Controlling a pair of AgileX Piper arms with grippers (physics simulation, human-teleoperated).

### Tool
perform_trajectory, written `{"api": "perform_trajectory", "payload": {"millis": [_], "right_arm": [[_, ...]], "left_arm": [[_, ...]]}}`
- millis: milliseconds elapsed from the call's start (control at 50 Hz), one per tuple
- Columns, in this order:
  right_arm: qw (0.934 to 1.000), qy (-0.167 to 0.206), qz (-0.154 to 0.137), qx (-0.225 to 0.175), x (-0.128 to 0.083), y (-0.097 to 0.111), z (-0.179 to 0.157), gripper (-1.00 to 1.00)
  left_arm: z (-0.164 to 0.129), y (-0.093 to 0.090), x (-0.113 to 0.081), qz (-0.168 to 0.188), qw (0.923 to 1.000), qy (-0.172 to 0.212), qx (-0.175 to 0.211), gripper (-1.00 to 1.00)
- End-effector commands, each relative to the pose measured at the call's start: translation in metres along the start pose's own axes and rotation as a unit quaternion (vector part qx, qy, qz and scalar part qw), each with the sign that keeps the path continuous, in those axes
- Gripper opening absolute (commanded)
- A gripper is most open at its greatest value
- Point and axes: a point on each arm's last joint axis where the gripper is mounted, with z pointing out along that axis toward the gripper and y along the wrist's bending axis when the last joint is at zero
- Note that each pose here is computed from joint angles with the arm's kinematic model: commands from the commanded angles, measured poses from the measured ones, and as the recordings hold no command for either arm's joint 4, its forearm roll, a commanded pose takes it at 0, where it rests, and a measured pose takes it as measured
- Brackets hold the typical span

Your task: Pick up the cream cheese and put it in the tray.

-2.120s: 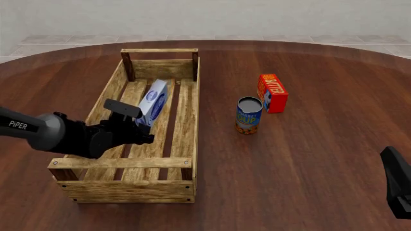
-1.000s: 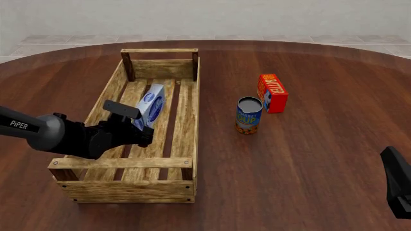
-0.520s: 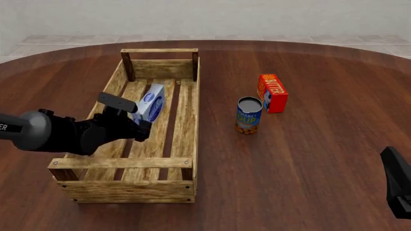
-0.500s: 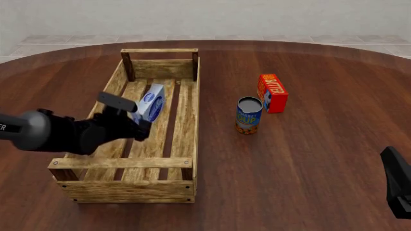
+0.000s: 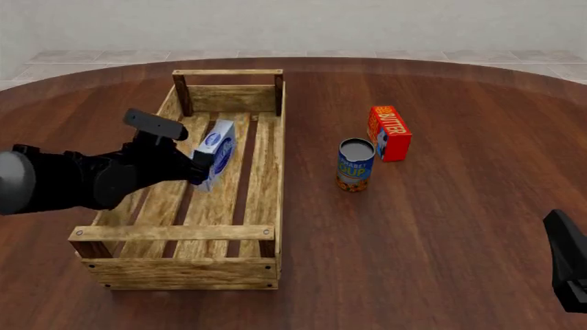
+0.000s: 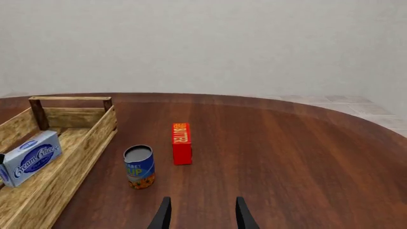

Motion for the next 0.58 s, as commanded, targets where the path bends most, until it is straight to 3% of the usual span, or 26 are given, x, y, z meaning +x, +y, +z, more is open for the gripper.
{"api": "perform_trajectory", "payload": {"millis": [20,580], "right_arm": [[1.0,0.0,0.0,0.0,0.0,0.0,0.0,1.0],[1.0,-0.002,0.0,0.001,-0.001,0.0,0.0,1.0]], "left_arm": [[-0.012,0.001,-0.01,-0.001,0.9999,-0.013,-0.001,1.0],[-0.069,0.001,-0.026,-0.017,0.9974,-0.07,-0.004,1.0]]}}
